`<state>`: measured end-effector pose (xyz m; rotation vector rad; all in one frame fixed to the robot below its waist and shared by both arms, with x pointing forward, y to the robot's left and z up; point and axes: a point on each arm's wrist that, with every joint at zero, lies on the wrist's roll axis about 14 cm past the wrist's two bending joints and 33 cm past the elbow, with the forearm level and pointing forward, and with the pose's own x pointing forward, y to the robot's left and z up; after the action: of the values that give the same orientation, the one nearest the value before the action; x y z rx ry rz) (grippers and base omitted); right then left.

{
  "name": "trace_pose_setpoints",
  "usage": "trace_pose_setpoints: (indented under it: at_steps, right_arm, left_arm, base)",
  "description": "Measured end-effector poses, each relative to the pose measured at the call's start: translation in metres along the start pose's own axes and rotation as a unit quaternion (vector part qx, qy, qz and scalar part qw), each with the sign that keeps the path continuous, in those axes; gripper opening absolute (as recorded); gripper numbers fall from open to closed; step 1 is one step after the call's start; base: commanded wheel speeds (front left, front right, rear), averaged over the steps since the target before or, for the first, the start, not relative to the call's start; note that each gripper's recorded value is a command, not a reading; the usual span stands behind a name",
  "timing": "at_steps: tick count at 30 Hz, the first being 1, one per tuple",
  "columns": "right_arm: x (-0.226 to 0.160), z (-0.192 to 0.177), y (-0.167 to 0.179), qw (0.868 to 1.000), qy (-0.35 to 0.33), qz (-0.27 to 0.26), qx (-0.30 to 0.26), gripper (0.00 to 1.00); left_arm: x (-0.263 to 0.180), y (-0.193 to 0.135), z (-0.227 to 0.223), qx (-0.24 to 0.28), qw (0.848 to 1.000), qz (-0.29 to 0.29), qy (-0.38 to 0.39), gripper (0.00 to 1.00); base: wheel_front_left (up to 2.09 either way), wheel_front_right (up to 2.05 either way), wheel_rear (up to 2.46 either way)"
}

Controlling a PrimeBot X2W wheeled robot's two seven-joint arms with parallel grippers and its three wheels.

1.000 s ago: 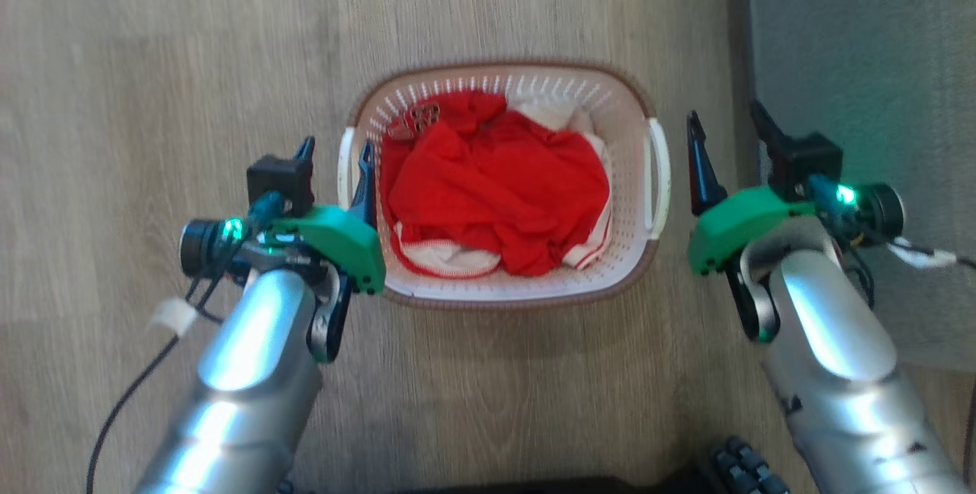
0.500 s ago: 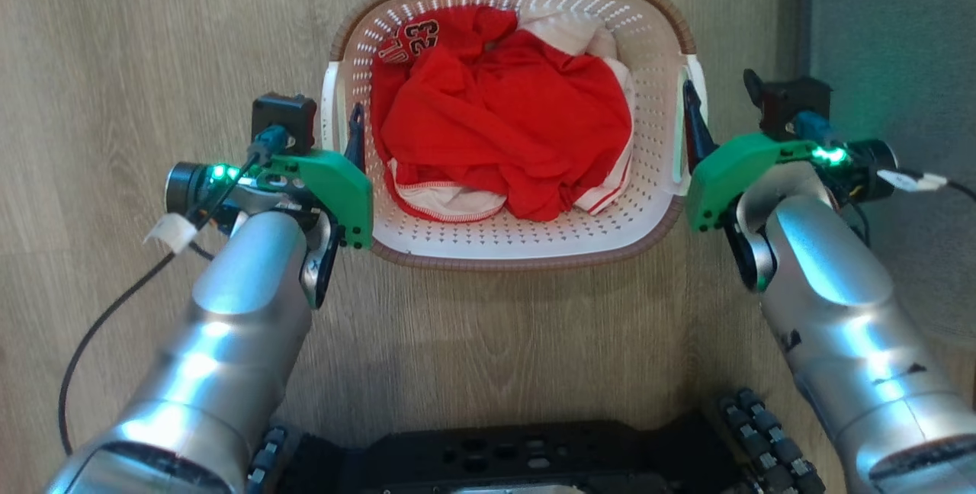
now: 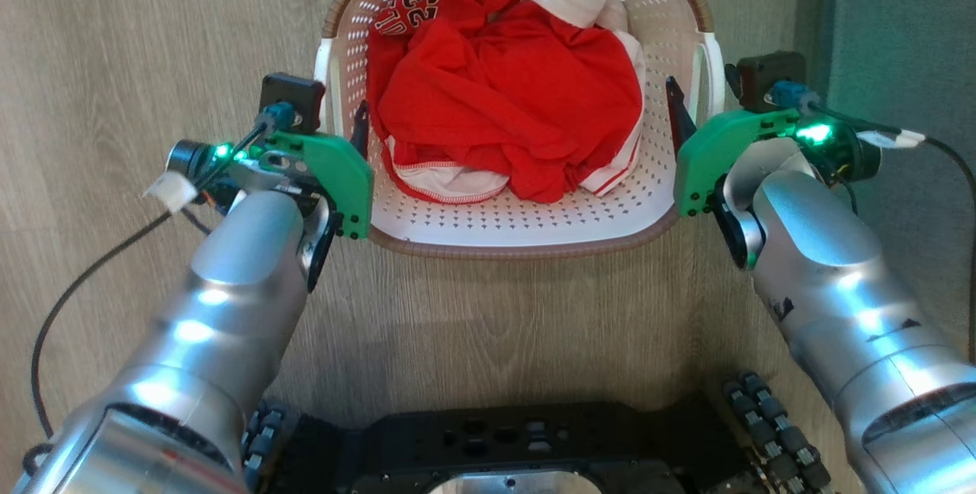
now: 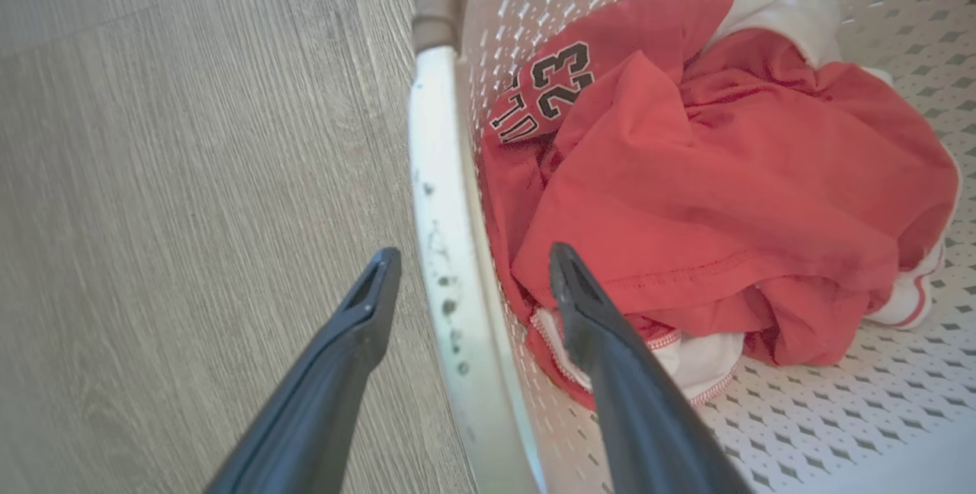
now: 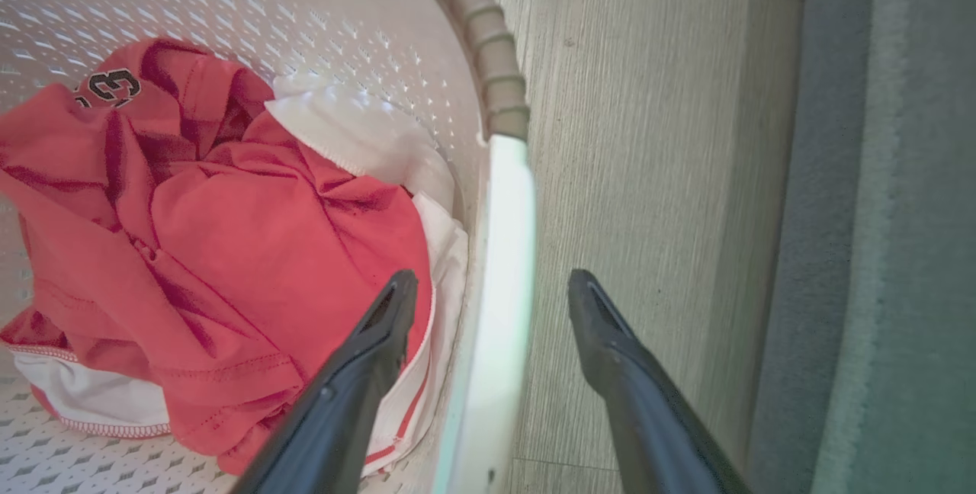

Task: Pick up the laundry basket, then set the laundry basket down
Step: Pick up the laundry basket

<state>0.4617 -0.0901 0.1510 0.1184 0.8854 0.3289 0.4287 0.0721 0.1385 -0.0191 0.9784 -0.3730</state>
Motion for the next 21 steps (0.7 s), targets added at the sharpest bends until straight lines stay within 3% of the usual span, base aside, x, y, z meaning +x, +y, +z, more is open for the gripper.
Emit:
trace_pose_setpoints:
  at_steps: [13,20,21]
  right_arm:
    - [0.016,-0.020,0.012,0.999,0.043,0.025,0.002,1.00]
    - [0.020,-0.029,0.010,0.998,0.057,0.027,0.003,1.00]
    - [0.020,-0.028,0.010,0.998,0.056,0.027,0.004,0.96]
  left_arm:
    - [0.006,-0.005,-0.027,-0.007,0.997,-0.020,0.072,1.00]
    - [0.013,-0.005,-0.018,-0.001,0.998,-0.023,0.064,1.00]
    - [0.013,-0.005,-0.018,0.000,0.998,-0.025,0.064,1.00]
  base:
    - [0.00,0.00,0.00]
    - [0.00,0.00,0.00]
    - [0.00,0.00,0.00]
